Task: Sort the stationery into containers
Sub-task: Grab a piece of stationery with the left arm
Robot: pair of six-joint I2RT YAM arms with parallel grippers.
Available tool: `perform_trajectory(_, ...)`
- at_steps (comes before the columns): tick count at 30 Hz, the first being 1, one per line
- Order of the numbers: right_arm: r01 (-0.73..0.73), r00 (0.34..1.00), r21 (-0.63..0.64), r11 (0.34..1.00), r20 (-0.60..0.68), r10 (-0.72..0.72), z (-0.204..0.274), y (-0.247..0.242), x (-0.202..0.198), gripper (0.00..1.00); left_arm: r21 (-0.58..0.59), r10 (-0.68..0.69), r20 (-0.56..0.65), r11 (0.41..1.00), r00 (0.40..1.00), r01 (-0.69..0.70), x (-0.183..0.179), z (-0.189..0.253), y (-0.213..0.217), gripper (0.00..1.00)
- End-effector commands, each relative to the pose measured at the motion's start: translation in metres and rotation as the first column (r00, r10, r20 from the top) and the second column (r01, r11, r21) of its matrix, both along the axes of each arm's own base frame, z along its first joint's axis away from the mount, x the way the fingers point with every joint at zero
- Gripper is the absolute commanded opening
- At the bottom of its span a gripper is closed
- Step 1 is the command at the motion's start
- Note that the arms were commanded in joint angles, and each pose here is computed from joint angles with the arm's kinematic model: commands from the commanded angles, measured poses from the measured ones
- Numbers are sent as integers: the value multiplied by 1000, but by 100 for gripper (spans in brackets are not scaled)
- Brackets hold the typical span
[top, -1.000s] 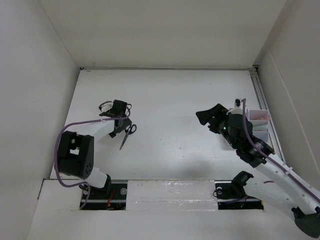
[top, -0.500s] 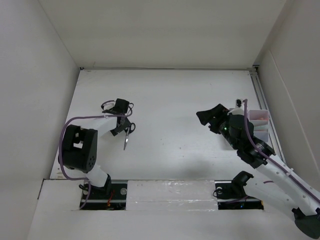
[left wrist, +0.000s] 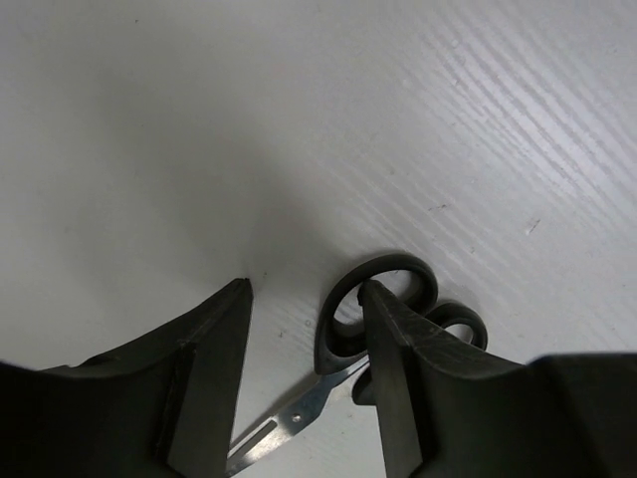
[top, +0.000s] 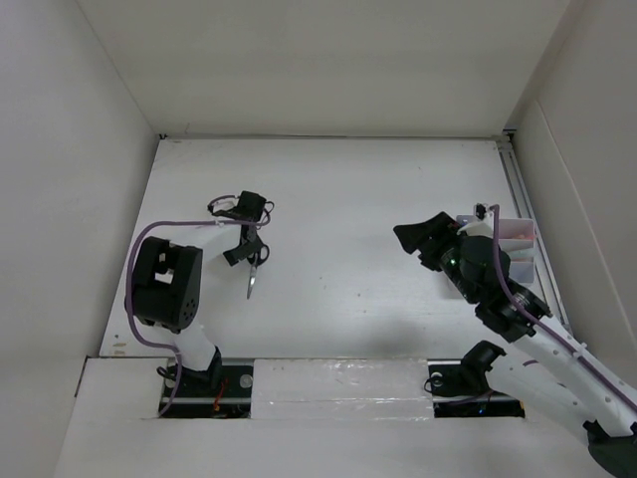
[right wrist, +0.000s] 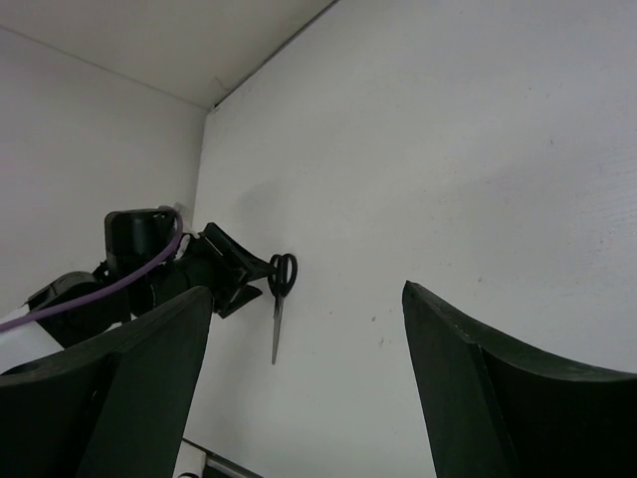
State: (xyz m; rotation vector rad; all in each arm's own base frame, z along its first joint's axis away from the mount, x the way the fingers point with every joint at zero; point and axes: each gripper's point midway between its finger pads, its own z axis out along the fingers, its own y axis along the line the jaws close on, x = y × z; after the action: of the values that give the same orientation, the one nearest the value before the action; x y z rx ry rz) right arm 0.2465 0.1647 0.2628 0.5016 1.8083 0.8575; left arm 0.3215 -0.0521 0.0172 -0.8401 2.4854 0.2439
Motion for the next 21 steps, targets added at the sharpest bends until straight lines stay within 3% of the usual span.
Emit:
perform_trajectory(1, -31, 996, 65, 997, 83, 25, 30, 5, -4, 83, 44, 8, -160, 999, 987, -1, -26, -24, 9, 43)
perform_trajectory(3, -31, 996, 71, 997, 90, 25, 32, 4, -5, 83, 47, -1, -165, 999, 986, 8, -23, -25, 9, 30)
perform_trajectory(9, -27, 992, 71, 997, 128, 18, 42, -4, -11, 83, 59, -6, -202, 998, 979, 19, -26, -28, 10, 9)
perform_trajectory(10, -19, 991, 77, 997, 136, 8, 45, -7, -12, 83, 59, -6, -202, 998, 979, 19, -26, -28, 10, 0)
perform_trajectory(15, -44, 988, 57, 997, 152, 35, 48, -4, -15, 84, 31, -36, -186, 999, 982, 42, -33, -27, 8, 0)
perform_trajectory(18, -127, 982, 30, 991, 141, 122, 42, 13, -15, 86, -98, -136, -68, 987, 988, 129, -17, -7, -21, 0)
perform_trajectory(21, -217, 969, 5, 976, 120, 215, 35, 33, -15, 86, -144, -210, 44, 966, 977, 214, -9, 22, -35, 0)
